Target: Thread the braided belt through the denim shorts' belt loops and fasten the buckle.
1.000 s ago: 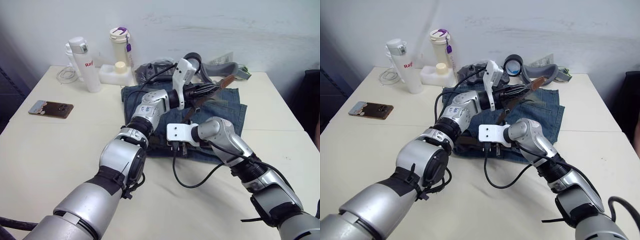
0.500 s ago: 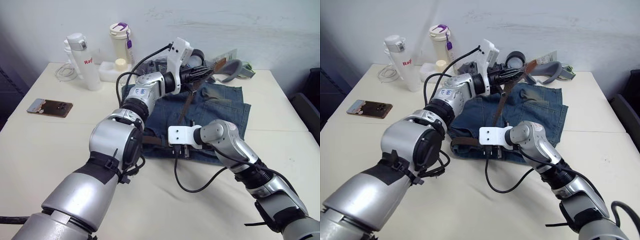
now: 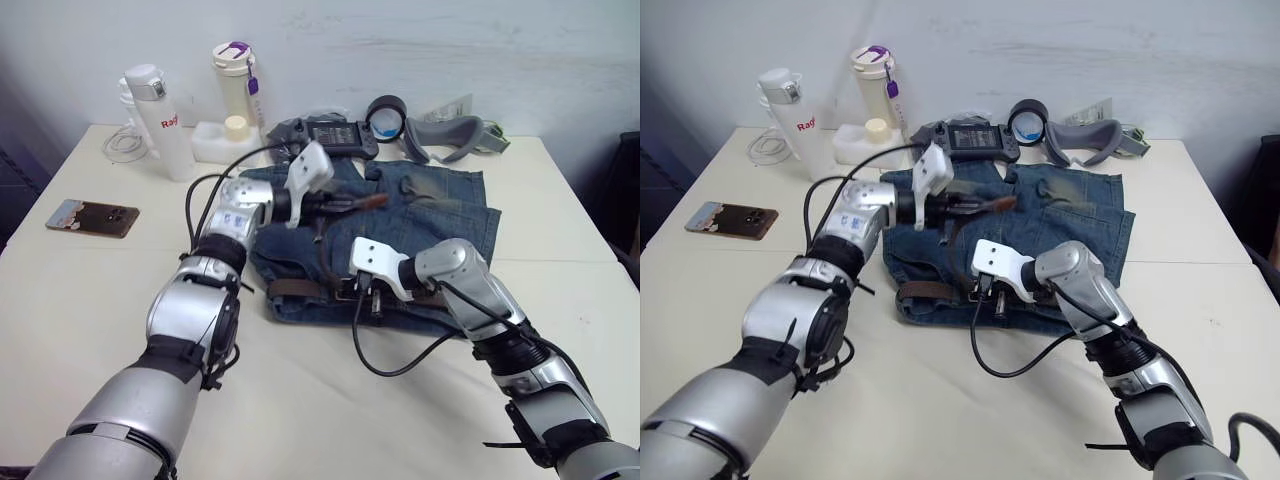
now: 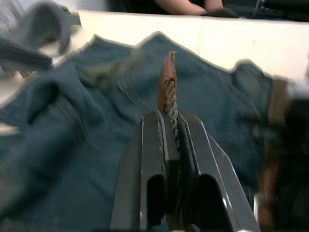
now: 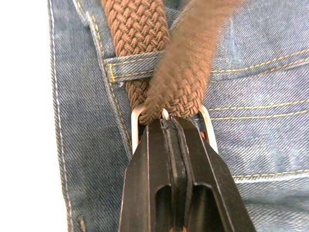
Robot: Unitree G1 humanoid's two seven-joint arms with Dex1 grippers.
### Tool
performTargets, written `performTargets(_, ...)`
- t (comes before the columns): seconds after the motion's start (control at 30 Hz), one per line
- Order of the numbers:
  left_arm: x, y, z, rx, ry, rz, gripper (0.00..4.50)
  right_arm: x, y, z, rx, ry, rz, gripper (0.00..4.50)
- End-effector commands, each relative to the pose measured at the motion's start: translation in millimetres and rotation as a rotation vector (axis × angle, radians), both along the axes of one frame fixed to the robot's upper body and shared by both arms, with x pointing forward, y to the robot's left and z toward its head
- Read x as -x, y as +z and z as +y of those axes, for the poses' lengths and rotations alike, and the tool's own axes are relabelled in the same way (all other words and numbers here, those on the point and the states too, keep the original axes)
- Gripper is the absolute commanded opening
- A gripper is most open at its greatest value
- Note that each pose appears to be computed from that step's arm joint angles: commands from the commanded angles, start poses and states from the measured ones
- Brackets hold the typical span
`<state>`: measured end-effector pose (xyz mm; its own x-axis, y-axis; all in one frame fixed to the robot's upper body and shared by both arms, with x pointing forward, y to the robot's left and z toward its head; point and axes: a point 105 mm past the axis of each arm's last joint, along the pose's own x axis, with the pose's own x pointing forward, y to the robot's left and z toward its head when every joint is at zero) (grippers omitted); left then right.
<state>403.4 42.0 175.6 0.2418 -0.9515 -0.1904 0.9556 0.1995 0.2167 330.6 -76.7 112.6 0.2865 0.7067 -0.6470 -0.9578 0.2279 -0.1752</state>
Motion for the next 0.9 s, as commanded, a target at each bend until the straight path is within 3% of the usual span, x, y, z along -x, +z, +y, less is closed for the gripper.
performTargets(0.03,7,14,2,0.052,-0.009,-0.046,0.0,19,-40,-15,0.015,-0.062,0.236,0.01)
performTargets(0.2,12,17,3,0.092,0.032,-0.058,0.0,7,-10,-18,-0.115,-0.145,0.207,0.01)
performTargets(0.53,24,4,5,0.011,0.004,-0.1,0.0,-6,58,-40,-0.356,-0.285,0.104,0.01)
performTargets(0.73,35,7,4,-0.06,-0.092,-0.201,0.0,9,85,-50,-0.357,-0.233,-0.02,0.01)
performTargets(0.83,36,11,7,-0.126,-0.124,-0.298,0.0,20,81,-43,-0.297,-0.163,-0.101,1.04)
performTargets(0.9,37,13,9,-0.172,-0.143,-0.353,0.0,28,77,-37,-0.273,-0.126,-0.13,1.96)
